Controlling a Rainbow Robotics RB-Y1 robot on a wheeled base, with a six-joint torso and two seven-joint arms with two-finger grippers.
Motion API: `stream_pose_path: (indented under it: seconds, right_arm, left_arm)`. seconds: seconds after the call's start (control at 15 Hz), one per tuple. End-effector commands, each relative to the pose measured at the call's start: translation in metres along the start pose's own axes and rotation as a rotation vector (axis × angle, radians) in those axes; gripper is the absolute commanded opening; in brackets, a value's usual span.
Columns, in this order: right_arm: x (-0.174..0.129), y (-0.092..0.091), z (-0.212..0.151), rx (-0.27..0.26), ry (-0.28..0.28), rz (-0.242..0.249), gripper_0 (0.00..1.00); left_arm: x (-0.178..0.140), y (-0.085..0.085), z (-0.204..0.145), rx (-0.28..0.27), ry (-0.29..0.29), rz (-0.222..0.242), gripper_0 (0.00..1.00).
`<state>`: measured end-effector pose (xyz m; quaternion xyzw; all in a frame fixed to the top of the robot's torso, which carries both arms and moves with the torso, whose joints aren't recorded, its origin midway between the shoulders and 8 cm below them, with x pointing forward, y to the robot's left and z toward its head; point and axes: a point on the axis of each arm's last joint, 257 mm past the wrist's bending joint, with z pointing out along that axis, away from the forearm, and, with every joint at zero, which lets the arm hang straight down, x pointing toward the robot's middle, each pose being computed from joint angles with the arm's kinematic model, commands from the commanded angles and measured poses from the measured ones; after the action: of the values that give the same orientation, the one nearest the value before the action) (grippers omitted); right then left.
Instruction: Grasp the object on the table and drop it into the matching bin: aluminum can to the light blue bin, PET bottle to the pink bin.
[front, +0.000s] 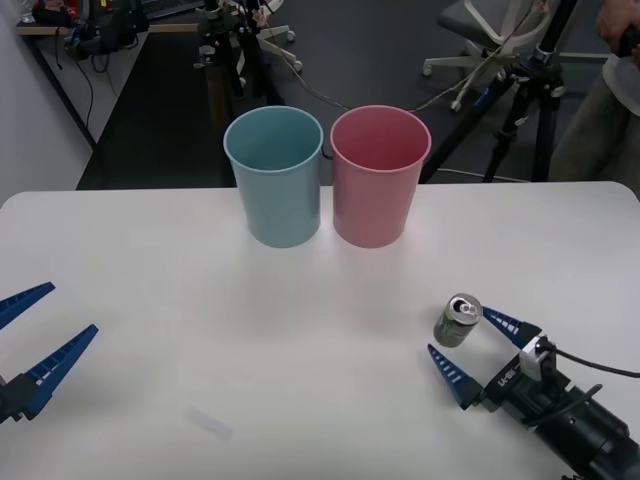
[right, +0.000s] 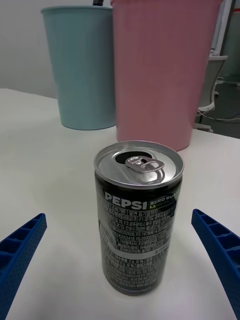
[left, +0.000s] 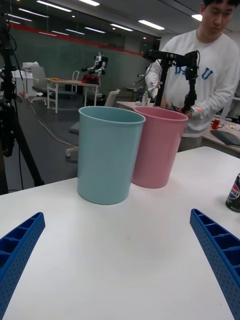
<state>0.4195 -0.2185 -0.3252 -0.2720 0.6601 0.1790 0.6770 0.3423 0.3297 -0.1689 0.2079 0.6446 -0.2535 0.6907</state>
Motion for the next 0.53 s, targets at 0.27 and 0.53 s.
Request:
stream_pose_path:
  seconds: [0.27,0.53]
  right_arm:
    - [-0.001,0.000,0.019,-0.003,0.010,-0.014,1.00]
    - [-0.003,-0.001,0.029,-0.003,0.013,-0.015,1.00]
  left_arm:
    - [0.000,0.000,0.000,0.000,0.000,0.000,1.00]
    - [0.000,0.000,0.000,0.000,0.000,0.000,1.00]
